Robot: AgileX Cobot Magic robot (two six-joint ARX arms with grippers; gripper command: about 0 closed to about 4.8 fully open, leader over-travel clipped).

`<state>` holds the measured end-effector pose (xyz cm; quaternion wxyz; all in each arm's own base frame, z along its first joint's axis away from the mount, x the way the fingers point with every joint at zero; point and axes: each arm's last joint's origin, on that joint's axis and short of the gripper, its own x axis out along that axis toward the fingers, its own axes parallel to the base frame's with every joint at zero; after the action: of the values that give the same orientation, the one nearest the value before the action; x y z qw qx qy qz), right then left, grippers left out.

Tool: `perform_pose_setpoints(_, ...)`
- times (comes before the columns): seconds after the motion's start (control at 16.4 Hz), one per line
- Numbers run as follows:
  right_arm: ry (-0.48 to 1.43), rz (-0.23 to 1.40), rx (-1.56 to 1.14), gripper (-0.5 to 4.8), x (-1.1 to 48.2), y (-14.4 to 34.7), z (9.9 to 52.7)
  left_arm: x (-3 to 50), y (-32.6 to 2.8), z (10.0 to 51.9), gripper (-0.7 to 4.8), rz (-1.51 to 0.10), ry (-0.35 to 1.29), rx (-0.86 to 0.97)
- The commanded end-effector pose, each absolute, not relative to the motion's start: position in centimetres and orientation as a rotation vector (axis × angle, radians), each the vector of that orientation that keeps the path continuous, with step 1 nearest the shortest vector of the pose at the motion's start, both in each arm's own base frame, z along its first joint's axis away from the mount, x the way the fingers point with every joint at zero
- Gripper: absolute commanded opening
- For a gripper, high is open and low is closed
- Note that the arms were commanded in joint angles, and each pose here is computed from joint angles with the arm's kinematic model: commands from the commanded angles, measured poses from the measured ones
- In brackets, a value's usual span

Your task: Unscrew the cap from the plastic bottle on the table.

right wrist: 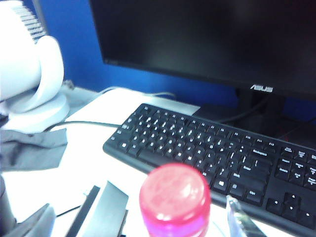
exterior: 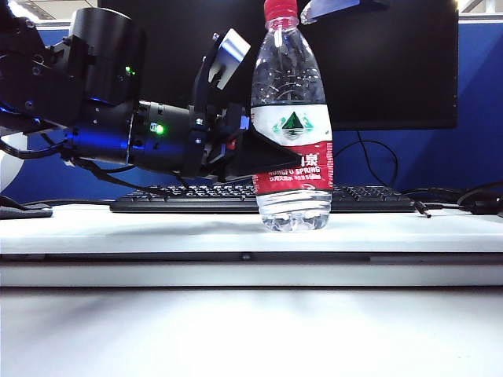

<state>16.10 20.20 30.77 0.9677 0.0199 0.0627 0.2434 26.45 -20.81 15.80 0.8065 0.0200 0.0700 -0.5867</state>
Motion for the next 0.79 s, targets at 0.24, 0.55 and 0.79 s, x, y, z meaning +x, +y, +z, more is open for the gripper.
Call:
perform_pose_setpoints(0.24,0.093,0.446,0.076,3.61,16.57,19.93,31.26,26.30,-20.70,14.89,0.35,-1.248,0.225,0.044)
perform_pose_setpoints(0.55,0.092,0.446,0.082,2.41,16.73,20.15,31.13,26.30,-20.70,14.89,0.35,-1.249,0.225,0.044)
perform_pose_setpoints(0.79,0.087,0.446,0.089,1.66,16.74,20.14,31.19,26.30,-20.70,14.89,0.35,-1.249,0.226,0.043)
